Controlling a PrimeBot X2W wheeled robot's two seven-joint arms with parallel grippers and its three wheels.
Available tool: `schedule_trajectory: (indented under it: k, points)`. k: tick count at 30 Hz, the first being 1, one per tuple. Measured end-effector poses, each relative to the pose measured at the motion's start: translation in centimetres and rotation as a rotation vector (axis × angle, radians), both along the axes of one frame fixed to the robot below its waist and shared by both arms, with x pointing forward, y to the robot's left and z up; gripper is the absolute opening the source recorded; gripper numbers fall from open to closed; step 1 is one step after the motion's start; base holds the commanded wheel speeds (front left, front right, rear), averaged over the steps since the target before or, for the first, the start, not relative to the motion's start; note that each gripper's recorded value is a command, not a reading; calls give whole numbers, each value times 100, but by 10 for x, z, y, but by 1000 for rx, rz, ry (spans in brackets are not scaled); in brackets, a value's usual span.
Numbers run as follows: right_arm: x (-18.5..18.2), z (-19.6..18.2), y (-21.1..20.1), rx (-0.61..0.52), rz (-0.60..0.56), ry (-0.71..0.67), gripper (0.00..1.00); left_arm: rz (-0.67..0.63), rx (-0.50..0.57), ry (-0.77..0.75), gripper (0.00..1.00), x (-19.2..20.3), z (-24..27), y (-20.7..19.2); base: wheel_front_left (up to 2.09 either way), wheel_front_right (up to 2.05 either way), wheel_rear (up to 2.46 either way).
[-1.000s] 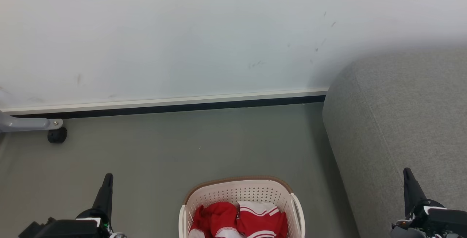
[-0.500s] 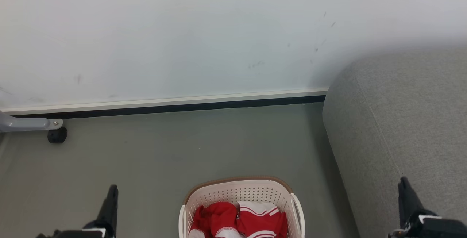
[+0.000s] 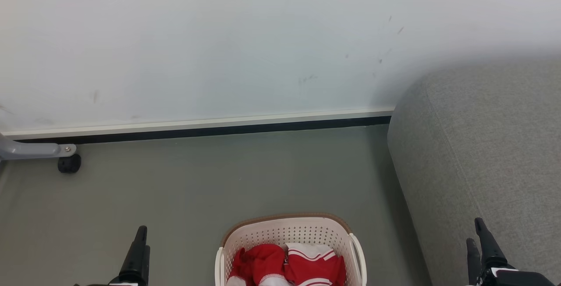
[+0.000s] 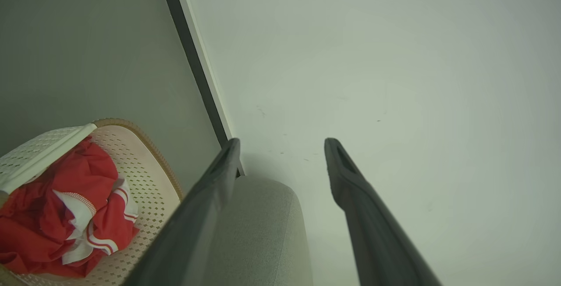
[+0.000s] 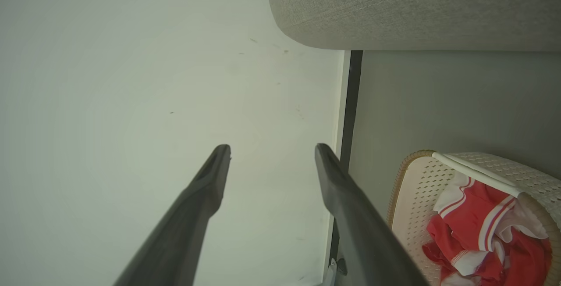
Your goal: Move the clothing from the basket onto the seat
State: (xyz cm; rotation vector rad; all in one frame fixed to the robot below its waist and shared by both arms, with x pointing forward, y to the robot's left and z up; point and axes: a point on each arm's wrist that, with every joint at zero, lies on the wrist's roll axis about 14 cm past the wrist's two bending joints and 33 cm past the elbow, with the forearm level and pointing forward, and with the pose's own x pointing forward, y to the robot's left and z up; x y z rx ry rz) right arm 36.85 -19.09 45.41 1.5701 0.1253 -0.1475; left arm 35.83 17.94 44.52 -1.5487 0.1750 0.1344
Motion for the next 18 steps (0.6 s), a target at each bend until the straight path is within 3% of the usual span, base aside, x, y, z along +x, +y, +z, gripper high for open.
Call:
schedule_trajectory:
  k: [11, 18]
  points:
    - [2, 4, 6, -75, 13, 9, 100, -8, 100, -4, 100, 2, 6, -2, 0, 0, 0]
    - [3, 8, 14, -198, 49, 10, 100, -22, 205, -14, 100, 4, 12, -4, 0, 0, 0]
